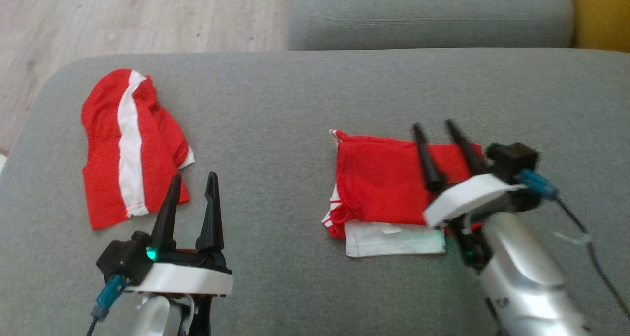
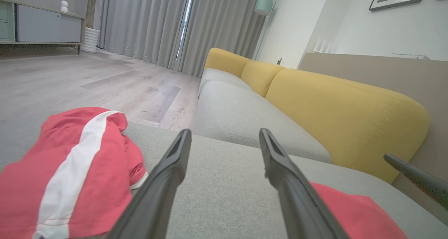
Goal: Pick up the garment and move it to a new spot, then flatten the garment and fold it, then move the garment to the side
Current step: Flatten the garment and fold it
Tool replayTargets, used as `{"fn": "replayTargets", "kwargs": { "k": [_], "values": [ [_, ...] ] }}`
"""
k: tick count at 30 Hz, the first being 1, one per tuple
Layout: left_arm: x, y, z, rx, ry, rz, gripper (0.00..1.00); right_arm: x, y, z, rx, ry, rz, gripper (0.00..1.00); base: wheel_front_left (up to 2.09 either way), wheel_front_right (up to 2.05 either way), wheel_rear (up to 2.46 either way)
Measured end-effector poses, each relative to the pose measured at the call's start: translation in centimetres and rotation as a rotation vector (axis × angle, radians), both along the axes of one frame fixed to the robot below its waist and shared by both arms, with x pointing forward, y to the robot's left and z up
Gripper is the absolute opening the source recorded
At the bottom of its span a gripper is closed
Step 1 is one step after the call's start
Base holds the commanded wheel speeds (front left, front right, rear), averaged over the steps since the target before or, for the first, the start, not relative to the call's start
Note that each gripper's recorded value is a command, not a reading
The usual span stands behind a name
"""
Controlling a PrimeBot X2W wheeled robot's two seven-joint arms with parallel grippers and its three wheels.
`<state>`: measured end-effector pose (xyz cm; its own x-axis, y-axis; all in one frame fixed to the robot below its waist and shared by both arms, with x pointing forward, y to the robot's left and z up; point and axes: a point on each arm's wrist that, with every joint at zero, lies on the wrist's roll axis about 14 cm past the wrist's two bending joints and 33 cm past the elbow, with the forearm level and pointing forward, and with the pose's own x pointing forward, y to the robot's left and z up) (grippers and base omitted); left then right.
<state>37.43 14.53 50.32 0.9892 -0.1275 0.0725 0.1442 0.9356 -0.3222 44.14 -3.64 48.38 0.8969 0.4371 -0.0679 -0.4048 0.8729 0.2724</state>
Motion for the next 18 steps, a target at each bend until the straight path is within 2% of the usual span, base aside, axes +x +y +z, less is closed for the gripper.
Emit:
{"fn": "replayTargets", "kwargs": {
  "k": [5,10,13,18],
  "values": [
    [0.3,-1.1,1.0,-0.031,-0.028,-0.027,1.0,0.2,-5.6,1.8,-0.076,-0.114,-0.142,1.0,0.0,0.0,0.0],
    [-0.2,-1.3,0.2,-0.023,-0.008,-0.033,1.0,-2.5,-9.6,0.5,-0.123,-0.112,-0.252,1.0,0.0,0.0,0.0],
    [-0.4,-1.6,-0.2,-0.013,0.003,-0.04,1.0,-4.4,-11.1,-0.5,-0.152,-0.099,-0.292,1.0,0.0,0.0,0.0],
    [-0.4,-1.8,-0.4,0.015,0.006,-0.049,1.0,-5.2,-11.3,-0.5,-0.141,-0.101,-0.307,1.0,0.0,0.0,0.0]
  ]
}}
